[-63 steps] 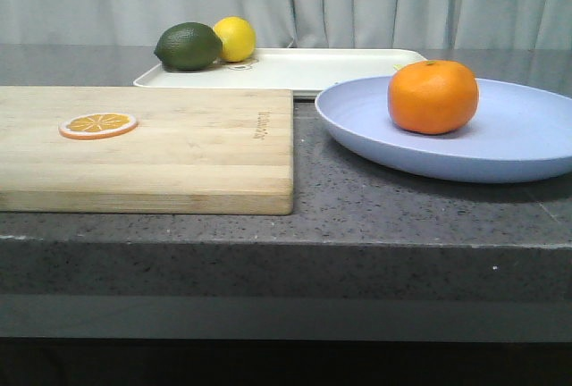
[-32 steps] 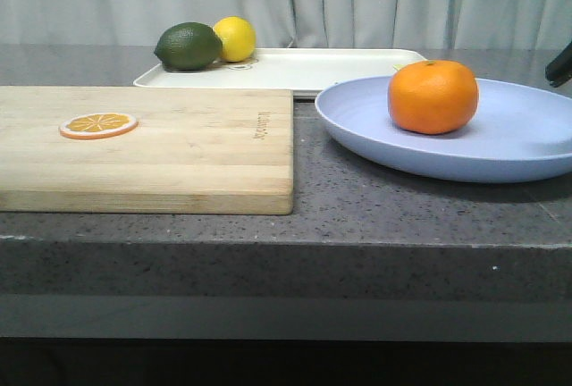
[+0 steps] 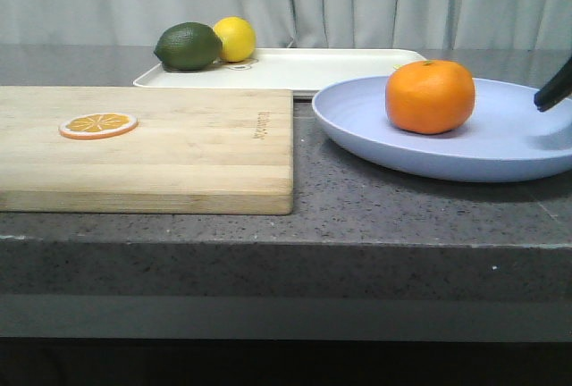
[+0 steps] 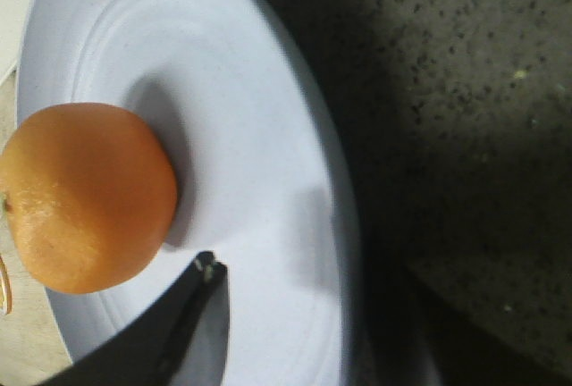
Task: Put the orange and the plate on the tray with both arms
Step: 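Close the right gripper on the plate rim nearest it, then lift the plate with the right gripper and carry it over the tray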
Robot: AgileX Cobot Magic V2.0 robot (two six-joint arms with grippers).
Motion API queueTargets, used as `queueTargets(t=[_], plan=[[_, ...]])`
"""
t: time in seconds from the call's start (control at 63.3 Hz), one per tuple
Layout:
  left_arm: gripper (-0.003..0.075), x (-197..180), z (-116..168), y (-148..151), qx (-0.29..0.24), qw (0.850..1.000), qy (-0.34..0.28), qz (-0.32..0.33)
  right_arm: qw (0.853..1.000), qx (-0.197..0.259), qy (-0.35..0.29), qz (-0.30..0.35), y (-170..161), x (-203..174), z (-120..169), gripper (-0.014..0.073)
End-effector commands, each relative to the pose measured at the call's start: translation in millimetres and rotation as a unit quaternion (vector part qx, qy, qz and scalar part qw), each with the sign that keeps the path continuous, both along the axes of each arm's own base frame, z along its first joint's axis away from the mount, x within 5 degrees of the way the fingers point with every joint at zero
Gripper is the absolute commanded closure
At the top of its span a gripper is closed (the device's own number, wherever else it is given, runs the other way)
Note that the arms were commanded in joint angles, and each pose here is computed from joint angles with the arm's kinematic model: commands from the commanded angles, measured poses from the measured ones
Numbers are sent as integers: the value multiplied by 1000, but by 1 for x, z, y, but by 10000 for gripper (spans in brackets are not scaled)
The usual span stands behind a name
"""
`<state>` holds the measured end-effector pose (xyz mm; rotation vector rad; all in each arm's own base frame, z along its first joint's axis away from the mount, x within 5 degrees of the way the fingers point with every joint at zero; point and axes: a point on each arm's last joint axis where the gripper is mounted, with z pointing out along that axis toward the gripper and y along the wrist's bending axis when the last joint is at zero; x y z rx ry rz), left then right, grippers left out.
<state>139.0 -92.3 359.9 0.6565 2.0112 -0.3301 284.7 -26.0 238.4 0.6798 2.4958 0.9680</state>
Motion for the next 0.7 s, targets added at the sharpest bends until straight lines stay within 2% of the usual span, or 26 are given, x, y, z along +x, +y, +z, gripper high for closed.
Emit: queueTargets(t=[0.0, 0.521, 0.679], plan=[[62, 2, 15, -1, -38, 999, -38, 4, 999, 16, -32, -1, 2, 2, 18, 352], [62, 2, 15, -1, -38, 999, -38, 4, 999, 12, -35, -6, 1, 3, 18, 694], [62, 2, 15, -1, -38, 999, -38, 4, 999, 15, -33, -2, 1, 2, 18, 713]])
